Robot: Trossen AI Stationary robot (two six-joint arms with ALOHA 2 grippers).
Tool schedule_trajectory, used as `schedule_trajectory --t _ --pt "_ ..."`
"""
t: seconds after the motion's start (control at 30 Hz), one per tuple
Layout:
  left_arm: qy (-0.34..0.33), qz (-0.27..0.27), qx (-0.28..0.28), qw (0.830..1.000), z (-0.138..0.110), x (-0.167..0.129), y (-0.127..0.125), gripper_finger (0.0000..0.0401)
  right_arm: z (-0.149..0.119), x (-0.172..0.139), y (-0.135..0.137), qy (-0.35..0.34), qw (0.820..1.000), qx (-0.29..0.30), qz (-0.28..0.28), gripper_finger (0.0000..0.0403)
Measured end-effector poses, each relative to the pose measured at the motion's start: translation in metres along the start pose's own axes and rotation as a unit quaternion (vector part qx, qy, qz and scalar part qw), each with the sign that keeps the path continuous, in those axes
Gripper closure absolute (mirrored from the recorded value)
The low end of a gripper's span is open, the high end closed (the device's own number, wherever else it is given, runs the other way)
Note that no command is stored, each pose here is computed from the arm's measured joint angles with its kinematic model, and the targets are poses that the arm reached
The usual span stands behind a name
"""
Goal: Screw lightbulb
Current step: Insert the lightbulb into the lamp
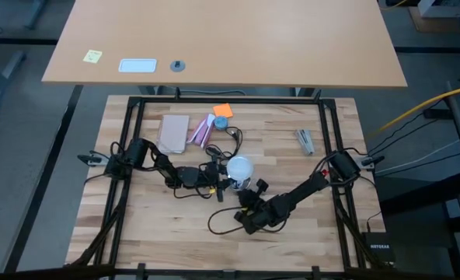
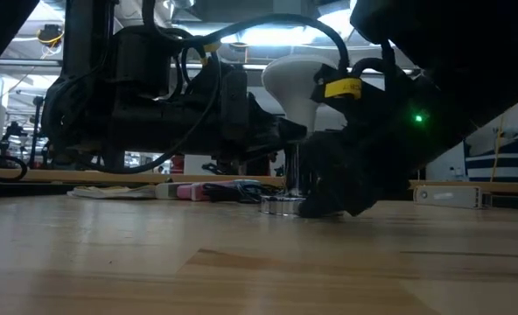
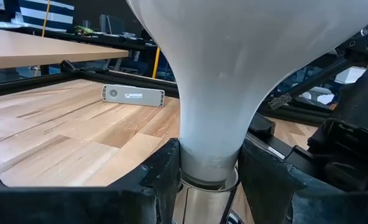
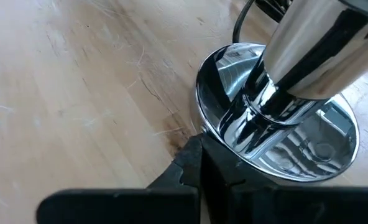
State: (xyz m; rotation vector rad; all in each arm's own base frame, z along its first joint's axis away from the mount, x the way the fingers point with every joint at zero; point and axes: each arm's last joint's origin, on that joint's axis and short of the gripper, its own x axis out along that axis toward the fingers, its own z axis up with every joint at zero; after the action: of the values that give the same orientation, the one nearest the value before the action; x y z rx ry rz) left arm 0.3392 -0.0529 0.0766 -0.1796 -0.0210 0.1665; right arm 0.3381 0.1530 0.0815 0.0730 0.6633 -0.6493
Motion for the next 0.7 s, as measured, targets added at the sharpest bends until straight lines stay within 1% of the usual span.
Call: schedule_trajectory --t 0.2,0.4,0.7 --pt "0.0 0.0 0.002 1.0 0.0 0.0 0.0 0.0258 0.0 0.0 0.0 -0.007 1.0 -0.002 -0.003 0.0397" --pt "0.001 -0.004 -0.001 1.0 0.0 0.0 0.0 0.0258 0.005 -0.001 0.008 -0.022 0.999 -0.027 0.034 0.0397" --pt "0.001 -0.004 -0.002 1.0 0.0 0.0 0.0 0.0258 0.011 0.0 0.011 -0.031 0.998 -0.002 0.057 0.0398"
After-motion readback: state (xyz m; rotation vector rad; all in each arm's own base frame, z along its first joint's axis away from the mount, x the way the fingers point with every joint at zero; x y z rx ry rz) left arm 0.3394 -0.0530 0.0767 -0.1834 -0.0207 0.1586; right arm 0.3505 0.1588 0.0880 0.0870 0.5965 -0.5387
